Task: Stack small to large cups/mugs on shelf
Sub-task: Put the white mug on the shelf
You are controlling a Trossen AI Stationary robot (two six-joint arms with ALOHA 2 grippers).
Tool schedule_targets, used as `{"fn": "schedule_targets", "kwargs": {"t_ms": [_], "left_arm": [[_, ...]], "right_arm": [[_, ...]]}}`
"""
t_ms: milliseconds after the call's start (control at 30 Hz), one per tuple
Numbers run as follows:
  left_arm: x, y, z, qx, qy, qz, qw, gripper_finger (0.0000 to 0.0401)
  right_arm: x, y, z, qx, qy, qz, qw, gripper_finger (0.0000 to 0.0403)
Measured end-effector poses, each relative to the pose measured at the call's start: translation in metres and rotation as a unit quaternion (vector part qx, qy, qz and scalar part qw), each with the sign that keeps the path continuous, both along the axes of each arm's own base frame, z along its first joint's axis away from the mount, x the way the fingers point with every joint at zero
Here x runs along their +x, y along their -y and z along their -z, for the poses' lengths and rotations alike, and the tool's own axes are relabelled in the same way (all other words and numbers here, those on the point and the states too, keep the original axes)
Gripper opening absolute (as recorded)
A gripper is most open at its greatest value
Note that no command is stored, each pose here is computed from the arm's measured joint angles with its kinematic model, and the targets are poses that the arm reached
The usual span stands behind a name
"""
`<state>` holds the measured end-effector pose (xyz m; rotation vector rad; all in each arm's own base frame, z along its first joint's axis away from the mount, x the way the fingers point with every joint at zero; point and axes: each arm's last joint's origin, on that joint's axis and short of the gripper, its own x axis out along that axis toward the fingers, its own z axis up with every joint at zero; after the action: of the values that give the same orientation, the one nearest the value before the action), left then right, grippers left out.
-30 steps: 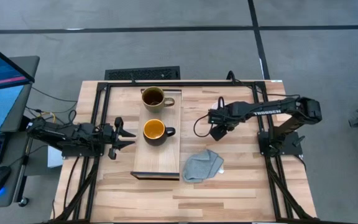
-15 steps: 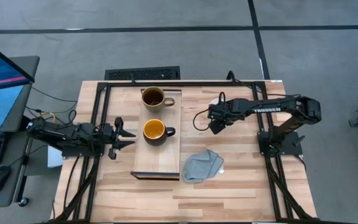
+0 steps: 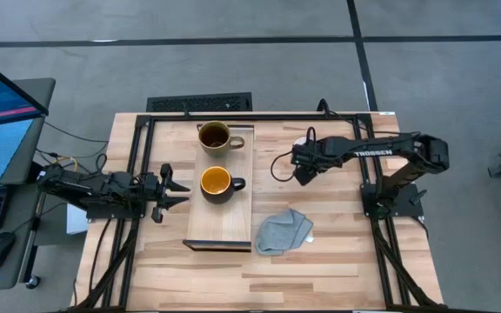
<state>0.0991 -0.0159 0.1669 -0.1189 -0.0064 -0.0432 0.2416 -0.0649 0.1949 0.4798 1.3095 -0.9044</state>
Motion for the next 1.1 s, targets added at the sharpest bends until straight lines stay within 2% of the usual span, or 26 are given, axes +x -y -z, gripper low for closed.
{"fn": "schedule_targets", "kwargs": {"t_ms": [233,433,567,867,967,1100], "left_arm": [[0.0,0.0,0.0,0.0,0.0,0.0,1.0,0.0119],[0.0,0.0,0.0,0.0,0.0,0.0,1.0,0.0119],[0.0,0.0,-0.0001,0.0,0.0,0.0,1.0,0.0119],[0.0,0.0,-0.0001,0.0,0.0,0.0,1.0,0.0119],[0.0,0.0,-0.0001,0.0,0.0,0.0,1.0,0.0119],[0.0,0.0,0.0,0.0,0.0,0.0,1.0,0.0119]], "right_arm": [[0.0062,0.0047,-0.0007,-0.009,0.03,-0.015,0.999,0.0201],[0.0058,0.0057,-0.0008,-0.009,0.029,-0.013,0.999,0.0193],[0.0057,0.0055,-0.0007,-0.009,0.029,-0.013,0.999,0.0162],[0.0056,0.0054,-0.0007,-0.008,0.028,-0.013,0.999,0.0065],[0.0056,0.0054,-0.0007,-0.008,0.028,-0.013,0.999,0.0049],[0.0056,0.0054,-0.0007,-0.008,0.028,-0.013,0.999,0.005]]}}
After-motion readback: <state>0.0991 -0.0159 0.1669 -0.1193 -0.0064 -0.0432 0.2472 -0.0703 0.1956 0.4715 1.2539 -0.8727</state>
